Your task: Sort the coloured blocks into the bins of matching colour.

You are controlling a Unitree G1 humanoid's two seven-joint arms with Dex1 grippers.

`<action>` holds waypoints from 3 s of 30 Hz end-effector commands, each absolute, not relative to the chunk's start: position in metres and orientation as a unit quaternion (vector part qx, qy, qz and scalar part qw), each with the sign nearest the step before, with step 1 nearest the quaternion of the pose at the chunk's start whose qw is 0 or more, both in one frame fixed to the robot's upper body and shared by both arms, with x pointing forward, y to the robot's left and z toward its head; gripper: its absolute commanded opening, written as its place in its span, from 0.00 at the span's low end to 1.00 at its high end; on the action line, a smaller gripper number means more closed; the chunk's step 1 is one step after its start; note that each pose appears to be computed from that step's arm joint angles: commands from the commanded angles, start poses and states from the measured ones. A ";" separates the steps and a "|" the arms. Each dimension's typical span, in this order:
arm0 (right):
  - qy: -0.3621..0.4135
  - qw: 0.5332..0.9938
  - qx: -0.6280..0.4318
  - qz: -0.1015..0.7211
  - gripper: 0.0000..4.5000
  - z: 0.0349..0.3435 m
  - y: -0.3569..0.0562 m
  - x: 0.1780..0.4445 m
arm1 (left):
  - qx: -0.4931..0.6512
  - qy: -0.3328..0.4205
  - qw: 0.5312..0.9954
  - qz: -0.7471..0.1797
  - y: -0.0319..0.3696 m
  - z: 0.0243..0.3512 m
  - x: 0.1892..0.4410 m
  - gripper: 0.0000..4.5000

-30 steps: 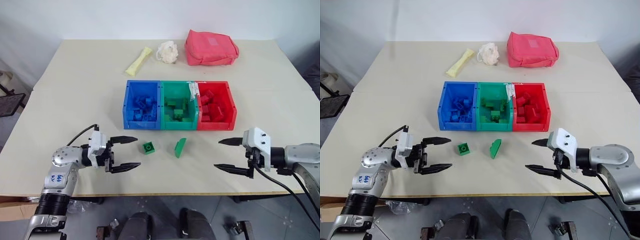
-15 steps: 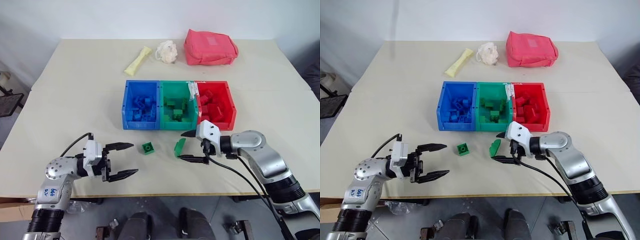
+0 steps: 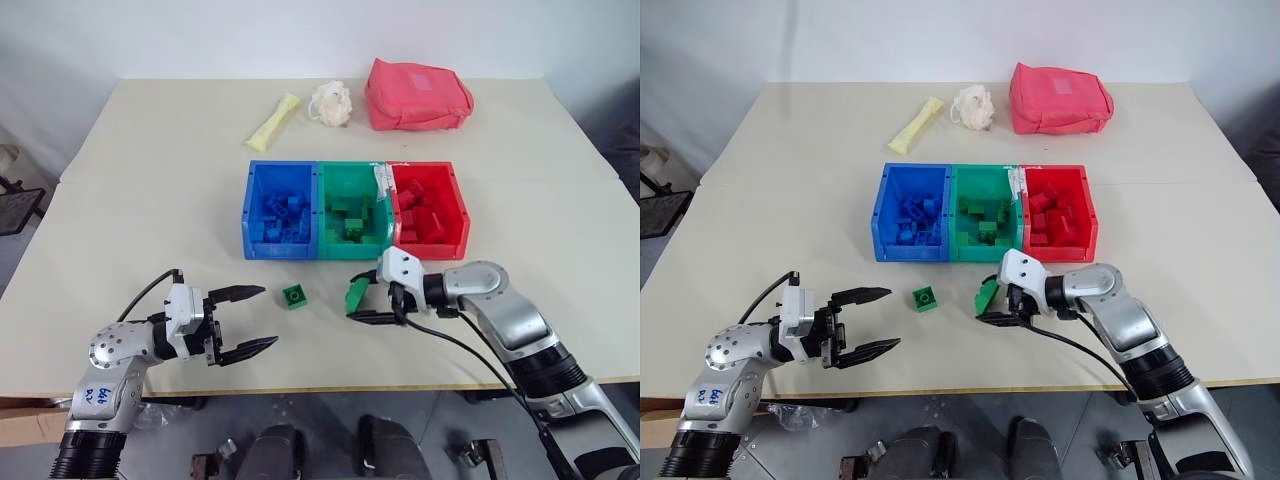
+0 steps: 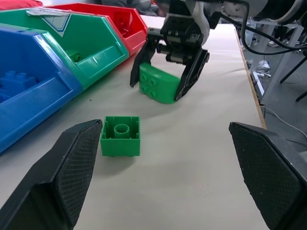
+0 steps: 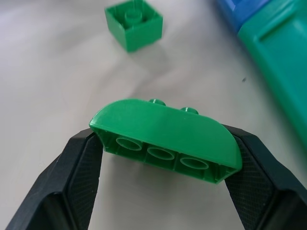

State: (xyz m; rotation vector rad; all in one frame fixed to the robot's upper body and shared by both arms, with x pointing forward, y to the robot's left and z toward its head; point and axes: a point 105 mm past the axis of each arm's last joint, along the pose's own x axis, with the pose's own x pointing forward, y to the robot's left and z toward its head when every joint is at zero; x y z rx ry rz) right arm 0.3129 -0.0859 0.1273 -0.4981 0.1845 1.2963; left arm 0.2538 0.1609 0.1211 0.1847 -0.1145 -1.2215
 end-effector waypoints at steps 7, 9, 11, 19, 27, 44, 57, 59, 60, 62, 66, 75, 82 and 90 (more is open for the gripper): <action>-0.033 0.839 -0.226 0.494 0.71 0.210 -0.091 0.358 | 0.081 -0.087 0.813 -0.570 0.155 0.137 0.264 1.00; -0.049 0.859 -0.237 0.452 0.71 0.220 -0.095 0.379 | 0.075 -0.094 0.815 -0.566 0.152 0.140 0.269 1.00; -0.045 0.876 -0.245 0.413 0.71 0.222 -0.099 0.396 | 0.074 -0.098 0.816 -0.565 0.150 0.142 0.272 1.00; -0.069 0.863 -0.232 0.444 0.99 0.229 -0.092 0.390 | 0.071 -0.104 0.819 -0.560 0.146 0.147 0.277 1.00; -0.059 0.819 -0.219 0.527 0.99 0.224 -0.110 0.348 | 0.068 -0.032 0.844 -0.532 0.154 0.138 0.272 1.00; 0.010 0.779 -0.181 0.600 0.99 0.180 -0.163 0.294 | 0.078 0.069 0.891 -0.442 0.179 0.116 0.233 1.00; -0.007 0.786 -0.184 0.590 0.99 0.181 -0.148 0.289 | 0.102 0.040 0.874 -0.473 0.115 0.091 0.288 1.00; -0.010 0.789 -0.182 0.587 1.00 0.181 -0.147 0.286 | 0.104 0.035 0.870 -0.480 0.111 0.090 0.292 0.96; -0.010 0.791 -0.182 0.585 1.00 0.182 -0.147 0.284 | 0.104 0.032 0.867 -0.486 0.109 0.090 0.292 0.91; -0.010 0.795 -0.182 0.578 1.00 0.181 -0.149 0.281 | 0.106 0.027 0.864 -0.492 0.106 0.090 0.294 0.81; -0.007 0.810 -0.179 0.558 1.00 0.179 -0.160 0.274 | 0.110 0.019 0.857 -0.503 0.101 0.091 0.300 0.54; -0.013 0.861 -0.161 0.481 1.00 0.177 -0.186 0.270 | 0.108 -0.046 0.843 -0.524 0.074 0.132 0.313 0.33; -0.049 0.911 -0.143 0.384 1.00 0.190 -0.200 0.280 | 0.092 -0.119 0.836 -0.527 0.041 0.182 0.336 0.33; -0.087 0.928 -0.137 0.336 1.00 0.201 -0.200 0.279 | 0.092 -0.155 0.839 -0.514 0.002 0.214 0.375 0.49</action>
